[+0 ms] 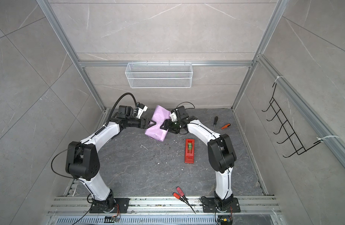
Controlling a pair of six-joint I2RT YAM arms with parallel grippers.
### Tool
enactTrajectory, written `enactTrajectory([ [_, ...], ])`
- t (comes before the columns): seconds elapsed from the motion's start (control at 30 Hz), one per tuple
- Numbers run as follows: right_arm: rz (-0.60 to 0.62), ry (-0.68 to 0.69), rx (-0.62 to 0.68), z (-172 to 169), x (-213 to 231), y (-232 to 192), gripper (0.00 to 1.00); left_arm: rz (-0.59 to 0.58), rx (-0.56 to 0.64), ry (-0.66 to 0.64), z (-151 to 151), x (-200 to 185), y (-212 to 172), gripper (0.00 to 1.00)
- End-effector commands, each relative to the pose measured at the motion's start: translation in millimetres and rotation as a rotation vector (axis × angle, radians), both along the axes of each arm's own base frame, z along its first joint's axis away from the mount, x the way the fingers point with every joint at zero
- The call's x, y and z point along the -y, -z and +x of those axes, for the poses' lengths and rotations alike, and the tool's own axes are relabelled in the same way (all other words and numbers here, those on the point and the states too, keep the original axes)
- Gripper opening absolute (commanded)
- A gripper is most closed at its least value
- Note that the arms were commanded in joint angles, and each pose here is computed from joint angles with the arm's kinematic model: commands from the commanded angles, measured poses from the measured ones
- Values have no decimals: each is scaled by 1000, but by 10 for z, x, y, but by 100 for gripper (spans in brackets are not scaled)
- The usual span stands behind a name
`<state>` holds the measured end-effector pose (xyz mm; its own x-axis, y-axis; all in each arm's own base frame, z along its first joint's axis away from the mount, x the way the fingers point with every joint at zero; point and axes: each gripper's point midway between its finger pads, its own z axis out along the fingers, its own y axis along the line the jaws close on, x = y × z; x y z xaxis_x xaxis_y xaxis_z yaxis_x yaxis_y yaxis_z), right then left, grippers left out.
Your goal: Wrap the gift box in paper
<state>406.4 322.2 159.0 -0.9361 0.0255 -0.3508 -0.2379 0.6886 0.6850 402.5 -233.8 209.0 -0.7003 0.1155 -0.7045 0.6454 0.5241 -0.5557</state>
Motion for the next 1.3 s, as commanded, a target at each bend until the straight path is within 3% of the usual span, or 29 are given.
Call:
enactTrajectory([
  [0.0,25,-114,128,-235,-190,-115,65,-77,106,163,-421,181,-123,84],
  [0.1,-21,-100,118,-376,-98,116,64,-66,136,133,-542,43,64,87],
  [0.23,-26,-99,138,-502,-67,189,64,-157,174,87,-593,-138,135,87],
  [0.53,-68,-125,229,-295,-146,-77,64,-224,316,199,-541,-51,-56,87],
  [0.63,-72,-144,287,-287,-170,-186,64,-247,412,239,-578,-68,-101,87],
  [0.83,-221,-217,383,-548,-144,67,64,-201,465,282,-817,-157,315,88],
  [0.97,-402,-278,460,-799,-103,373,64,-164,498,290,-1016,-207,609,88],
  [1.27,-558,-276,549,-1183,-64,675,65,-187,464,311,-1296,-304,729,93],
])
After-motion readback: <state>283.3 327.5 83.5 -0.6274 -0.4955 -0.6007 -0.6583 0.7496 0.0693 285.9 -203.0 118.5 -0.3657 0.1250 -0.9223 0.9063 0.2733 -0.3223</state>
